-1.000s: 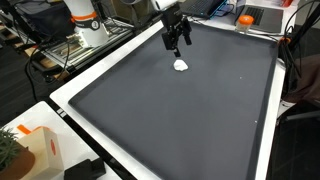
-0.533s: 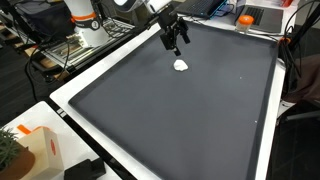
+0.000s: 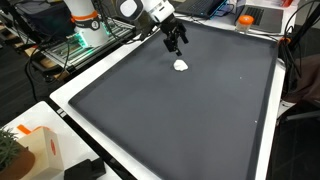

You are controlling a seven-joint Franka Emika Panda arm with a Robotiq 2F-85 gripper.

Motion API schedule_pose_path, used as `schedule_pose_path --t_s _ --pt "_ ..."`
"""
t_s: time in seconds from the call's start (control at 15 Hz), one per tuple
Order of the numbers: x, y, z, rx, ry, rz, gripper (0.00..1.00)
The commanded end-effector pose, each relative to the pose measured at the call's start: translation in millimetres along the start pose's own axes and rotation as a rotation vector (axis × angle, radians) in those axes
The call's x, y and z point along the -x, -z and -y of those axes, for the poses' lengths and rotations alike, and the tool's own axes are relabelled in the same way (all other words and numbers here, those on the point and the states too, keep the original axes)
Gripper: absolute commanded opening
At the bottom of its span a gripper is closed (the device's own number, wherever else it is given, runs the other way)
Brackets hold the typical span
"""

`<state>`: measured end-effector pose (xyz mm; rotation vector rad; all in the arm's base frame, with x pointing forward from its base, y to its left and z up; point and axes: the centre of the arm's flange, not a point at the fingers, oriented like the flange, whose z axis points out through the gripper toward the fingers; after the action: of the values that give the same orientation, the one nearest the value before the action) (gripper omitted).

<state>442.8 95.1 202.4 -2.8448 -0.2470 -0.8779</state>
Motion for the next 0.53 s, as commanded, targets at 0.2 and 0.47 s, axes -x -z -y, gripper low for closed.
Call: schedule_pose_path --t_s 0.2,0.47 --pt "-2.3 7.0 -7.5 0.03 -0.019 -0.048 1.0" --pt "-7.1 6.3 -24.6 0.135 -0.107 -0.066 1.0"
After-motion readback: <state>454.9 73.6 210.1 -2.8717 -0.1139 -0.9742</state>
